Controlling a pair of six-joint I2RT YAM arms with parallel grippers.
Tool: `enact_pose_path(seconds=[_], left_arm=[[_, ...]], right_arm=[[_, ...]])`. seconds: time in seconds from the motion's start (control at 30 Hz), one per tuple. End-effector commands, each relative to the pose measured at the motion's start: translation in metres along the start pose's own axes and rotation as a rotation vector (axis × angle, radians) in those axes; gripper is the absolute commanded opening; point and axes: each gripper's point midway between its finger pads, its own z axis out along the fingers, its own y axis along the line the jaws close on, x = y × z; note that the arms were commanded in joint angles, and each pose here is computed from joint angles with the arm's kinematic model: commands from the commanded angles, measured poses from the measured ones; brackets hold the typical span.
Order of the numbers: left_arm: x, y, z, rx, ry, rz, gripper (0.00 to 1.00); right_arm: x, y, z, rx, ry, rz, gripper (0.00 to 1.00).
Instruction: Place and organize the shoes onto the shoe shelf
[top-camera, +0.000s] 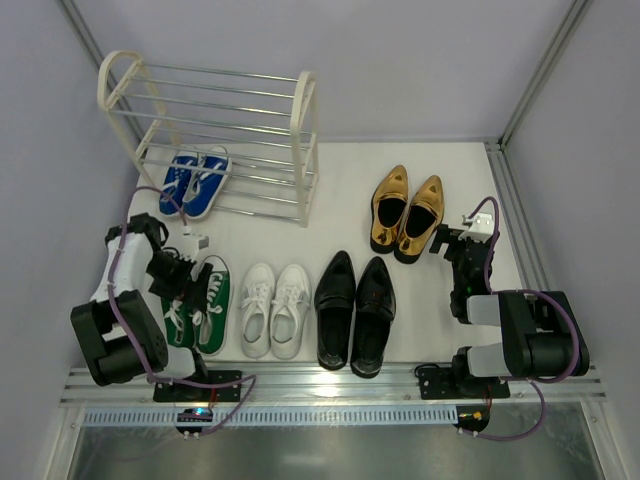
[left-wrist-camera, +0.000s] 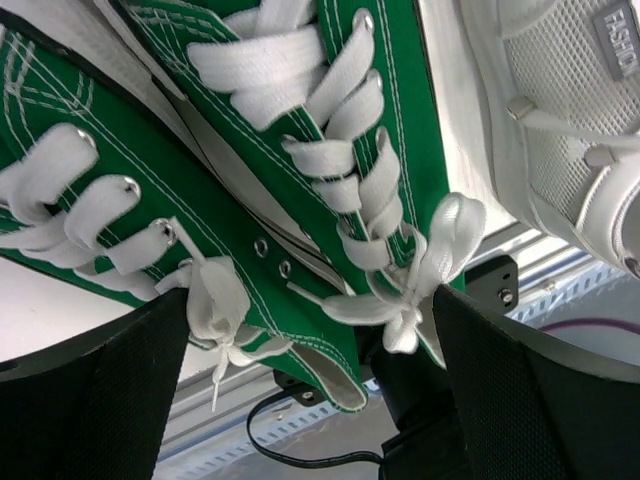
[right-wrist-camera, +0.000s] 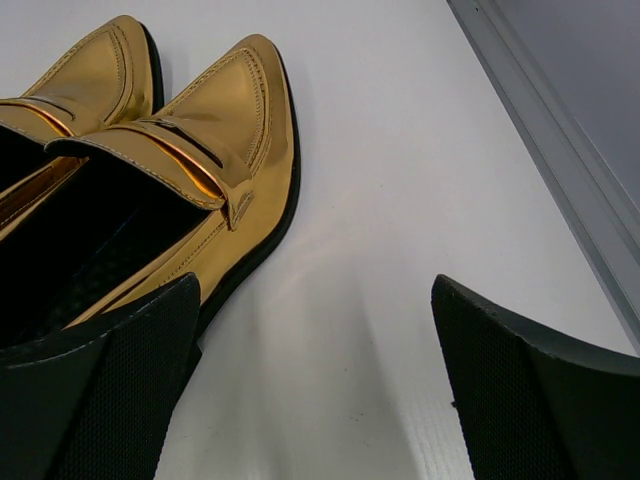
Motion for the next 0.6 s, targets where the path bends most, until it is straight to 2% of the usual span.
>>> enact_pose_path(seconds=[0.0,0.3,0.37,0.4,0.43,0.5,0.53,0.57], left_arm=[[-0.021,0.017,0.008,-0.073,-0.049,0.009,1.00],[-0.024,0.065,0.046,-0.222,0.002,-0.045,1.00],[-0.024,0.070,0.057,-0.227,0.009,-0.043,0.96],[-0.022,0.071,0.060,-0.222,0.017,-0.039,0.89],[-0.021,0.072,0.066,-0.207,0.031,-0.040,0.71],[-0.019,0.071,0.070,-0.180,0.054,-0.034,0.43],[-0.019,0.070,0.072,-0.169,0.059,-0.038,0.17],[-0.021,0.069,0.072,-0.158,0.059,-0.038,0.06]], right_arm=[[-0.024,0.001,0.003,-0.004,-0.087,0.010,0.97],[-0.024,0.001,0.003,-0.004,-0.089,0.010,0.97],[-0.024,0.001,0.003,-0.004,-0.089,0.010,0.97],[-0.025,0.001,0.003,-0.003,-0.090,0.010,0.97],[-0.024,0.001,0.003,-0.004,-0.087,0.010,0.97],[-0.024,0.001,0.003,-0.003,-0.089,0.010,0.97],[-0.025,0.001,0.003,-0.004,-0.090,0.010,0.97],[-0.023,0.001,0.003,-0.004,-0.087,0.008,0.97]])
